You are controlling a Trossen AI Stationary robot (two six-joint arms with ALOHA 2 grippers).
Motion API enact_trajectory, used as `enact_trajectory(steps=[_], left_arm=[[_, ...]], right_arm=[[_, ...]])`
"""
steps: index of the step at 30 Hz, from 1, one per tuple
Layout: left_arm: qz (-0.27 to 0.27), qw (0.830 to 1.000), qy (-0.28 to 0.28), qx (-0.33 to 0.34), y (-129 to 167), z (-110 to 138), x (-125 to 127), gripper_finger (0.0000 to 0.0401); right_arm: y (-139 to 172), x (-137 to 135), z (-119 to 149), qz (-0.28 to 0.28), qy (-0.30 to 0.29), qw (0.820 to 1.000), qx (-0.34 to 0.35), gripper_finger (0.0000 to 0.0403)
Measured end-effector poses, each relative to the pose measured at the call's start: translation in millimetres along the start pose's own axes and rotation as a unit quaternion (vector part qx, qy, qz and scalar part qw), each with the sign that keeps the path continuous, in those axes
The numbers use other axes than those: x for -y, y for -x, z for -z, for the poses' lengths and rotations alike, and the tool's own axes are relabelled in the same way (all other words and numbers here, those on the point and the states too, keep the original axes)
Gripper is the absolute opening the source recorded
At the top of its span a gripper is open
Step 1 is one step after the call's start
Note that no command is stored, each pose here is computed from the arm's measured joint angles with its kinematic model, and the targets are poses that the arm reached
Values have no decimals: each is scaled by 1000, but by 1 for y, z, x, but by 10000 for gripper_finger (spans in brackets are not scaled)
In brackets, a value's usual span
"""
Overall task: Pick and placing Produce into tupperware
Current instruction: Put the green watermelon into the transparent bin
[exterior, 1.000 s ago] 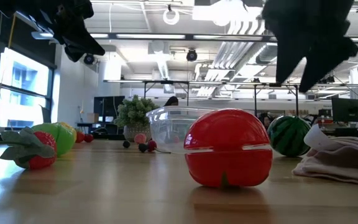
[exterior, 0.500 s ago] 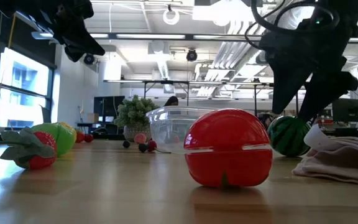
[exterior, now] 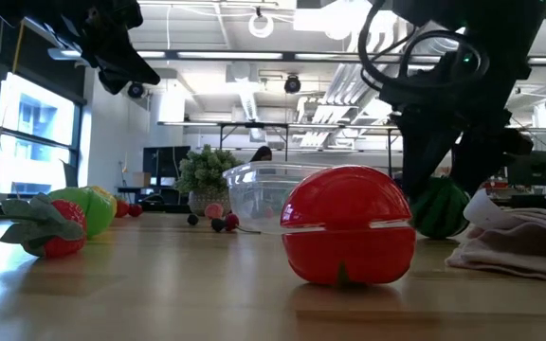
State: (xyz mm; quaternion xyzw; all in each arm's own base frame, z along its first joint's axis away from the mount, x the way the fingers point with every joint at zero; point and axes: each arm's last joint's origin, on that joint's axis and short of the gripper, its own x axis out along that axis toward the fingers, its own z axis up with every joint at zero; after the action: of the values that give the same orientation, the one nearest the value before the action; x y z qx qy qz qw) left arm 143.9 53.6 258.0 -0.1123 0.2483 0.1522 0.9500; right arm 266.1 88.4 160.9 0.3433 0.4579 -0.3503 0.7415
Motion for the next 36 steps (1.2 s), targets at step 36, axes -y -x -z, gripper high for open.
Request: enact_trajectory(steps=[36], left_arm=[[0, 1000, 0, -1, 0, 0, 0, 1]], right_arm=[[-16, -2, 6, 14, 35, 999, -13, 395]])
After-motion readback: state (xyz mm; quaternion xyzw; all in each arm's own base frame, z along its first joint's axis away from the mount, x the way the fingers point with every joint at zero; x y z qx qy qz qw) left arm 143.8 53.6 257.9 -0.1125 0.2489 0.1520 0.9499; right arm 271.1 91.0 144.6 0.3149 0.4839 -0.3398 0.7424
